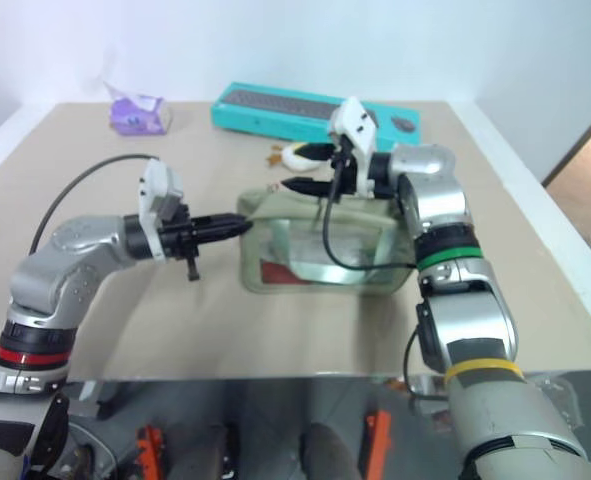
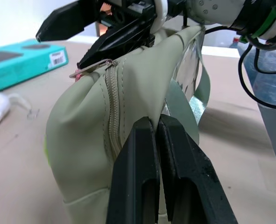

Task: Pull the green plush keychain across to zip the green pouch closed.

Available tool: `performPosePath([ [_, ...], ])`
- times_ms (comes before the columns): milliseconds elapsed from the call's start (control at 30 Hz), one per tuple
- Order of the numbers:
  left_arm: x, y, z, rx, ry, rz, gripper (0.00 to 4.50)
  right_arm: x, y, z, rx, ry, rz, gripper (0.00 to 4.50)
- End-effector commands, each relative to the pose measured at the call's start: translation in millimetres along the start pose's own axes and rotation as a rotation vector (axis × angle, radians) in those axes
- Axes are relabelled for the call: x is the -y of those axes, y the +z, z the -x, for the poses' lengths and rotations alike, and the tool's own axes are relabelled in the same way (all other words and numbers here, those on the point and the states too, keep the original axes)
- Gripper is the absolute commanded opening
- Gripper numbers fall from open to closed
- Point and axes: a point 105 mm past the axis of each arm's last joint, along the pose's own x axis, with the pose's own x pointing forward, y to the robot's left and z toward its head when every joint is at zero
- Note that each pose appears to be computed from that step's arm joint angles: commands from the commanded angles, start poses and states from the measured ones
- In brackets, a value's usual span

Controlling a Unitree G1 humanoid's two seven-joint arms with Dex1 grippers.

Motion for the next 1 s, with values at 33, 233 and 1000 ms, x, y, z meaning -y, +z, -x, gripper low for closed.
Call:
performPosePath([
  [33,4,17,4,0.035,0.0,-0.067,0.0,-6,13,-7,0.025,0.051,0.029,3.28],
  [233,3,13,5,0.022,0.012,-0.068,0.0,-7,10,-5,0.01,0.069,0.022,3.28],
  [1000,3,17,1,0.046,-0.007,-0.056,0.0,-44,-2,-39,-0.054,0.272,0.093,3.28],
])
